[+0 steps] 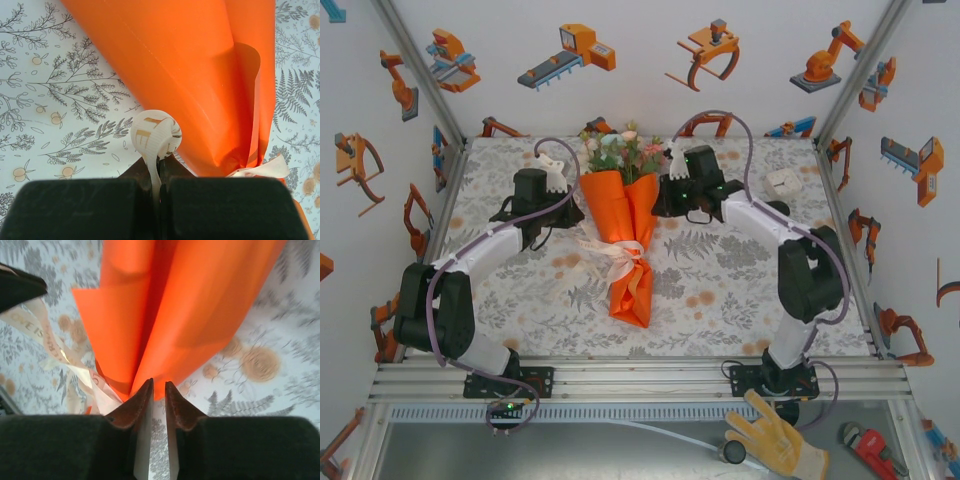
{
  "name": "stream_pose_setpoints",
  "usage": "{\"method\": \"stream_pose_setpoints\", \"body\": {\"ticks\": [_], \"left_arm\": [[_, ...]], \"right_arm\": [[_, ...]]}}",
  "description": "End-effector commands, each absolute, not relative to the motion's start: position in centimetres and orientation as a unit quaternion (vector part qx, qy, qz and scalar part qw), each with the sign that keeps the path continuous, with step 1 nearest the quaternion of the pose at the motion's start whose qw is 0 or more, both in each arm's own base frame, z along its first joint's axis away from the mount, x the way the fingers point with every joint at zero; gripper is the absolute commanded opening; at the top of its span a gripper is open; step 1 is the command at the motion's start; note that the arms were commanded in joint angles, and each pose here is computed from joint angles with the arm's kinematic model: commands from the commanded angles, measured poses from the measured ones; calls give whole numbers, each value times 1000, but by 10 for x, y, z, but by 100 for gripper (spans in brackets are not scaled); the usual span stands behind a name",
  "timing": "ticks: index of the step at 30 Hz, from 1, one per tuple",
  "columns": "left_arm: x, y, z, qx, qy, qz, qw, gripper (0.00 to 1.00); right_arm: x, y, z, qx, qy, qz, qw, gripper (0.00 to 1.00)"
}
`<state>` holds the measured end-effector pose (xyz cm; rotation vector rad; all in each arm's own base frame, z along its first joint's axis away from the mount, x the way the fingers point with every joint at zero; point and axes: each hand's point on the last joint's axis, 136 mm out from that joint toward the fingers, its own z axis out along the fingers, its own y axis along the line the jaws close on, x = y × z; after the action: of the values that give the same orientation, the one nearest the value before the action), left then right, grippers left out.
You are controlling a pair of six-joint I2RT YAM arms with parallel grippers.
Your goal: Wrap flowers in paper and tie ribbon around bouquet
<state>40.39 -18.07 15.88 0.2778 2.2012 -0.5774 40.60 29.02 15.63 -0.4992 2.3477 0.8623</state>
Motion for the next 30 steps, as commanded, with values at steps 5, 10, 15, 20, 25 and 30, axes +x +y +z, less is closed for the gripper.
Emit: {"method": "stream_pose_setpoints", "body": {"ticks": [5,10,15,20,25,30], "left_arm": [[402,-186,168,119,868,-238,419,0],[402,-186,167,123,869,-236,417,0],[401,-186,164,125,871,-234,413,0],[399,-186,165,126,870,-236,414,0],[401,-186,166,126,870,-236,415,0],[402,-188,166,125,869,-238,415,0]], "right_arm": [[380,310,122,-200,886,372,191,18],[379,319,112,-205,879,394,173,17],[383,333,114,-204,864,432,158,16],[379,343,114,-208,852,459,139,15],[364,349,128,-227,831,492,130,15],[354,349,136,-236,820,505,128,14]]}}
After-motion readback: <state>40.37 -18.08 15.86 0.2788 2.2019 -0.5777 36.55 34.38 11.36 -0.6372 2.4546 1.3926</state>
